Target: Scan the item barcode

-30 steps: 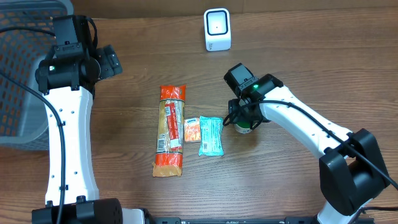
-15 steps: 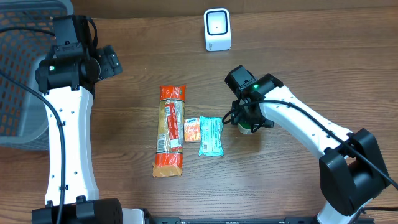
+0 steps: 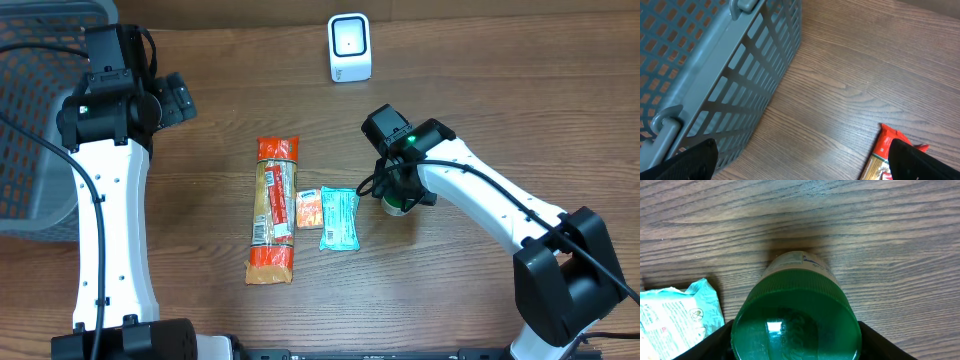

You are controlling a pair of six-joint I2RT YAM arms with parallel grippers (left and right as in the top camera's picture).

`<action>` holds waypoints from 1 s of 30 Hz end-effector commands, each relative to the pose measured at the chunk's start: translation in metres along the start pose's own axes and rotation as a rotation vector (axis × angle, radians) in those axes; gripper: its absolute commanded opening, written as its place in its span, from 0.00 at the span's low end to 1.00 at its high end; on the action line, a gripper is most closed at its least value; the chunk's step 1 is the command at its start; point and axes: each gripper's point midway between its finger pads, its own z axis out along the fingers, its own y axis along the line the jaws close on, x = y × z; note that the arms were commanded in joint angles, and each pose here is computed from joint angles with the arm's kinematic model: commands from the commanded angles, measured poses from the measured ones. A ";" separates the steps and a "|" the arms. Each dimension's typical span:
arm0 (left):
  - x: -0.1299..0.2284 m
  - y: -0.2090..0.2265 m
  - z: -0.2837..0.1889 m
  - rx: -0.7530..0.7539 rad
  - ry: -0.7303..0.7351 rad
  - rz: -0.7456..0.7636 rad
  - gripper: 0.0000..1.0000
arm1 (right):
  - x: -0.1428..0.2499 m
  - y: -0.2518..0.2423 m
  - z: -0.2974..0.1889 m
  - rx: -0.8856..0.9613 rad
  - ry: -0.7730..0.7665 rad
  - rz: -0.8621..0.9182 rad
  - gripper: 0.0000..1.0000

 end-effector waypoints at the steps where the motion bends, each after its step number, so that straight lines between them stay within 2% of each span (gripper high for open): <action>1: -0.008 0.003 -0.010 -0.005 -0.035 0.000 1.00 | 0.002 0.001 0.002 0.003 0.004 -0.108 0.66; 4: -0.008 0.003 -0.010 -0.005 -0.035 0.000 1.00 | 0.002 0.003 0.002 -0.006 0.005 -0.192 0.60; 9: -0.008 0.003 -0.010 -0.005 -0.035 0.000 1.00 | -0.003 0.012 0.002 -0.045 -0.015 -0.279 0.61; 13: -0.008 0.003 -0.010 -0.005 -0.035 0.000 1.00 | -0.004 0.011 0.002 -0.041 -0.022 -0.279 0.62; 15: -0.008 0.003 -0.010 -0.005 -0.035 0.000 1.00 | -0.004 0.011 0.001 -0.041 -0.022 -0.279 0.74; 16: -0.008 0.003 -0.010 -0.005 -0.035 0.000 1.00 | -0.005 0.011 0.000 -0.041 -0.022 -0.279 0.75; 22: -0.008 0.003 -0.010 -0.005 -0.035 0.000 1.00 | -0.010 0.014 -0.019 -0.042 -0.024 -0.275 0.98; 30: -0.008 0.003 -0.010 -0.005 -0.035 0.000 1.00 | -0.015 0.015 -0.045 -0.039 -0.022 -0.274 1.00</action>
